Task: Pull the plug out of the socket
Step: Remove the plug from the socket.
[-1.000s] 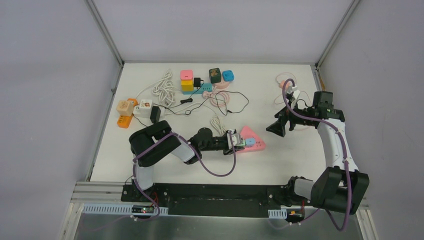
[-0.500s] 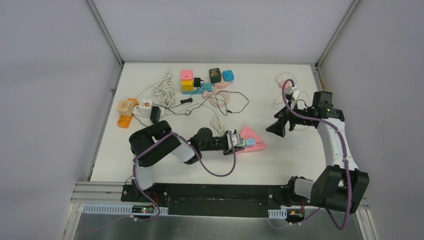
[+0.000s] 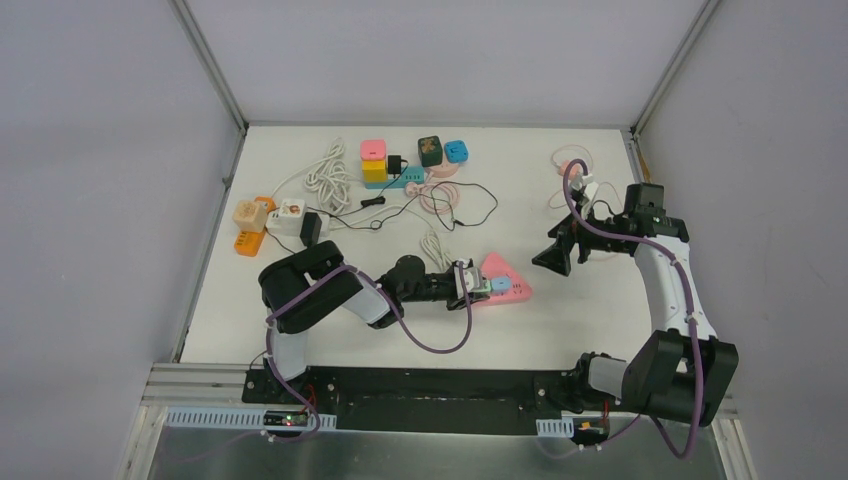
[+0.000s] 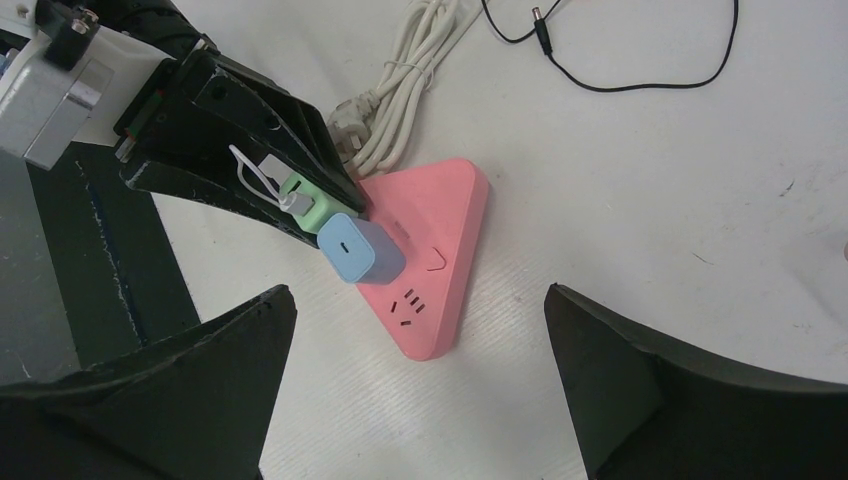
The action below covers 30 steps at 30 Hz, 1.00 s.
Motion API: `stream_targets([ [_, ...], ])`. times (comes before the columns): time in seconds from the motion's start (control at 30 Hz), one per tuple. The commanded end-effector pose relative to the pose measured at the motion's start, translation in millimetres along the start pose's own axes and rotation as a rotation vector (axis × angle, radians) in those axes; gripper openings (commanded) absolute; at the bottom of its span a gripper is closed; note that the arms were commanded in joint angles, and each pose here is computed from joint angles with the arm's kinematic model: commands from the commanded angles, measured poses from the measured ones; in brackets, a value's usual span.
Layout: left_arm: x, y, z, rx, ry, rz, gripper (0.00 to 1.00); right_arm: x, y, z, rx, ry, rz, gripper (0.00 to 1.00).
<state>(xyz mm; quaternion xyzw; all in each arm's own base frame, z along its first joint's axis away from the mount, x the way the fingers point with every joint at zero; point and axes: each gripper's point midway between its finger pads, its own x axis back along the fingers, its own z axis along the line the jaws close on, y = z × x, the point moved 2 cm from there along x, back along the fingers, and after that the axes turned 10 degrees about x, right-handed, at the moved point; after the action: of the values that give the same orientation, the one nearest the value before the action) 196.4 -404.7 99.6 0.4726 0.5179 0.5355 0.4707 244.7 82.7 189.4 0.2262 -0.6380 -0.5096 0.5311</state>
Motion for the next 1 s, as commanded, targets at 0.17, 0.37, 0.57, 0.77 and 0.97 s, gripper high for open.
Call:
stream_targets([
  [0.17,-4.0,6.7,0.8,-0.001,-0.023,-0.029,0.00,-2.0,5.9,3.8,0.046,0.032,-0.034,1.00],
  [0.37,-4.1,6.4,0.4,0.001,-0.025,-0.026,0.00,-1.8,5.6,3.8,0.048,0.032,-0.031,1.00],
  [0.57,-4.3,5.8,0.0,0.002,-0.028,-0.024,0.00,-1.7,5.7,3.7,0.047,0.031,-0.030,1.00],
  [0.77,-4.2,5.6,-0.3,0.002,-0.030,-0.023,0.00,-1.8,5.0,4.0,0.047,0.033,-0.029,1.00],
  [0.97,-4.5,6.4,-0.4,0.001,-0.030,-0.025,0.00,-1.5,4.9,4.0,0.046,0.033,-0.026,1.00],
])
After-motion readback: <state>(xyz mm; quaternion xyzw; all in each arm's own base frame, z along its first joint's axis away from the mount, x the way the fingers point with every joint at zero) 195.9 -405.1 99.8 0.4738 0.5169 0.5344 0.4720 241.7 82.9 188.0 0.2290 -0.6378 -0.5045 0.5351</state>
